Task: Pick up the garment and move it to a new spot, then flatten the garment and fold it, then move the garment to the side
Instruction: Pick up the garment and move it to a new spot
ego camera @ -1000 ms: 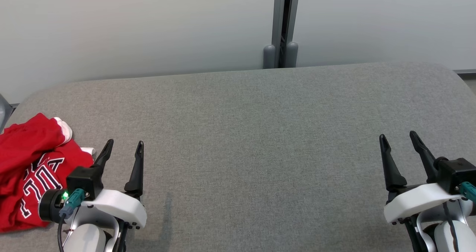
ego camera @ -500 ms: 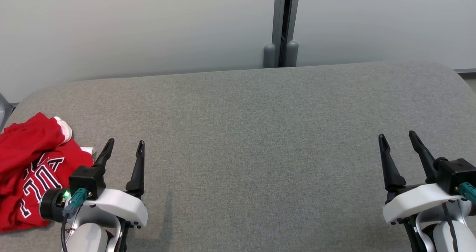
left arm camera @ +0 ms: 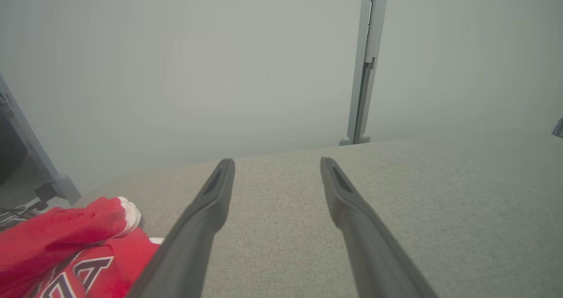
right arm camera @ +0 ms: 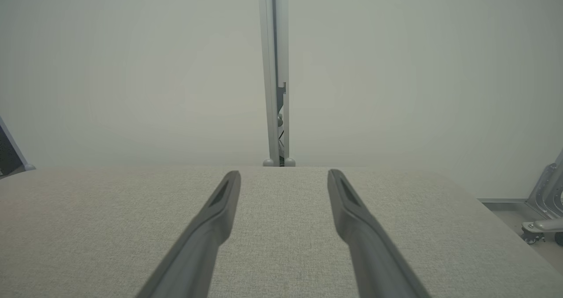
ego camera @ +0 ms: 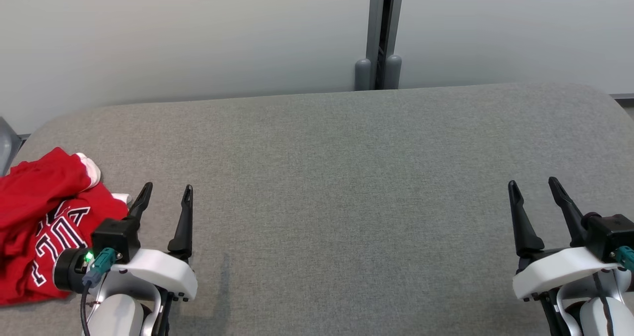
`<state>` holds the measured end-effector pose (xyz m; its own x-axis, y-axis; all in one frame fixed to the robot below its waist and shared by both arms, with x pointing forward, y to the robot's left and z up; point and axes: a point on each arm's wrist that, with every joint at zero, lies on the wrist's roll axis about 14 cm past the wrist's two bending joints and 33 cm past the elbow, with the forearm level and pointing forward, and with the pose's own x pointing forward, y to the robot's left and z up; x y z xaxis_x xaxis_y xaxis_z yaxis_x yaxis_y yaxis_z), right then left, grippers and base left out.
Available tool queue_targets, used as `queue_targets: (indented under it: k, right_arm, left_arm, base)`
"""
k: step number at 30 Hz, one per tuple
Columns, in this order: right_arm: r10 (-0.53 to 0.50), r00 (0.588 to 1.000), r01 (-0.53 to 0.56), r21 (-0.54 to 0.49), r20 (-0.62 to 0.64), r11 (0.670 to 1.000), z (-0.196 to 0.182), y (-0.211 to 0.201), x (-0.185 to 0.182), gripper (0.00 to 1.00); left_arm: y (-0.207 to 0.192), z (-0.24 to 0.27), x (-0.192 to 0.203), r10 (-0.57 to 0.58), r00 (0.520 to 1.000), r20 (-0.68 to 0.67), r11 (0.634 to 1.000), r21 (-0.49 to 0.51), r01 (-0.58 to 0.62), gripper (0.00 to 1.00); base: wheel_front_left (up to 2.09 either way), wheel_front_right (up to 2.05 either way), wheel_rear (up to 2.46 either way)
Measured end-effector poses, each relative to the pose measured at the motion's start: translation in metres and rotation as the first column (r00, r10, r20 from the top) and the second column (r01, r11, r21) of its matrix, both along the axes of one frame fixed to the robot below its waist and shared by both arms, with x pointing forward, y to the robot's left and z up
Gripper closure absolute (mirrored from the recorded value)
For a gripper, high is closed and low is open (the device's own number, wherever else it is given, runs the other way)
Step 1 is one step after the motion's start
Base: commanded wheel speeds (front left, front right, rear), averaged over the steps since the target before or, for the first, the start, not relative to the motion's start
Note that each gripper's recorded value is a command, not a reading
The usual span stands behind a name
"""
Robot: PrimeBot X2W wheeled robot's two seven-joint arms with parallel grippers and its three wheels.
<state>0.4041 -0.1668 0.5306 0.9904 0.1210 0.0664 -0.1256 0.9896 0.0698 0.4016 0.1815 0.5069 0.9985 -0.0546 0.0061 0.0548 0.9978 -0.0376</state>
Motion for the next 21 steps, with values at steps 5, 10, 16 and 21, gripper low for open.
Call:
queue_targets:
  k: [5, 10, 16, 21]
  right_arm:
    - [0.044, 0.999, -0.044, 0.006, 0.009, 0.999, 0.003, 0.016, 0.007, 0.0]
    - [0.14, 0.99, -0.14, 0.006, 0.02, 0.99, 0.007, 0.052, 0.017, 0.0]
    - [0.278, 0.96, -0.278, 0.016, 0.037, 0.96, 0.013, 0.105, 0.028, 0.0]
    - [0.403, 0.914, -0.405, 0.025, 0.047, 0.914, 0.017, 0.157, 0.029, 0.0]
  left_arm:
    - [0.013, 0.005, -0.004, 0.048, 0.999, 0.014, 0.999, -0.018, -0.048, 0.0]
    - [0.044, 0.011, -0.016, 0.138, 0.99, 0.032, 0.99, -0.029, -0.137, 0.0]
    - [0.091, 0.013, -0.043, 0.276, 0.96, 0.042, 0.961, -0.039, -0.274, 0.0]
    - [0.13, 0.016, -0.073, 0.399, 0.916, 0.049, 0.917, -0.049, -0.397, 0.0]
  base:
    - [0.0, 0.0, 0.0]
    - [0.0, 0.0, 0.0]
    - [0.0, 0.0, 0.0]
    - [0.0, 0.0, 0.0]
